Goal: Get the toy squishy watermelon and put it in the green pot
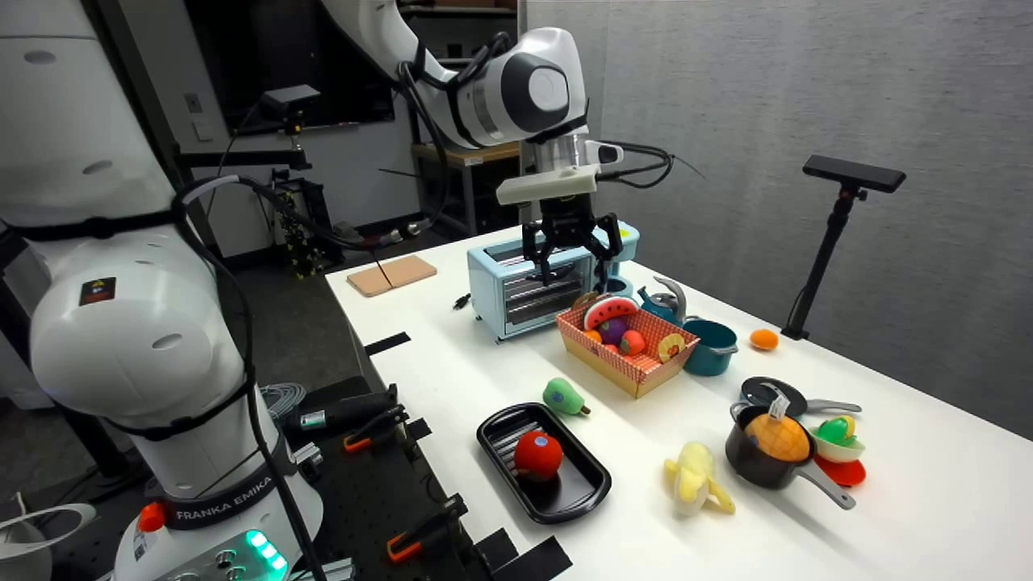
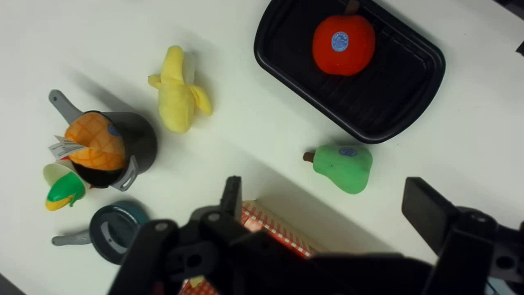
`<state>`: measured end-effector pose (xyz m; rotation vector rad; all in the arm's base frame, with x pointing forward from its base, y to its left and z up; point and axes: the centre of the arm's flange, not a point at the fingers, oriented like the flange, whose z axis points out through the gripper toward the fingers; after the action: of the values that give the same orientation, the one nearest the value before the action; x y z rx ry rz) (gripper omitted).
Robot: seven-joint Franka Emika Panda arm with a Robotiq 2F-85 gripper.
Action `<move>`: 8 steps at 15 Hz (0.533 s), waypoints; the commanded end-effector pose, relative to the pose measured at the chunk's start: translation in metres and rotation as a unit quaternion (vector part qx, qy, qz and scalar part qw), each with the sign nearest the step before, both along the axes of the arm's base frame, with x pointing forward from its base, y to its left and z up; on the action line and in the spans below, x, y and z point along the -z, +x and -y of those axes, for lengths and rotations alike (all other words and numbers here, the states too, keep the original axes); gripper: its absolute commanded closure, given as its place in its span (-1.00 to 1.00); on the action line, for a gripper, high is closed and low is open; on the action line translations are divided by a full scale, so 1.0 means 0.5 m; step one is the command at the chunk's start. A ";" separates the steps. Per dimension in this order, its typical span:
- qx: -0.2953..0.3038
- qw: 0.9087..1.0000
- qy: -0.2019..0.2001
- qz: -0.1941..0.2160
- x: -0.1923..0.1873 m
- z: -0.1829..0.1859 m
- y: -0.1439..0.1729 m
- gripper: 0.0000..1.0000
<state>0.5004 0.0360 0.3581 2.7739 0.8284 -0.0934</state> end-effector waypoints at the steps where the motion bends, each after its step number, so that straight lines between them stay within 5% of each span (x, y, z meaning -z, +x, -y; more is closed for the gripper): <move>1: -0.054 0.995 0.025 -0.081 0.046 -0.026 0.069 -1.00; 8: -0.110 0.980 0.038 -0.160 0.102 -0.058 0.139 -1.00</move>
<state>0.5408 0.0590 0.3069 2.7579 1.1634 -0.4202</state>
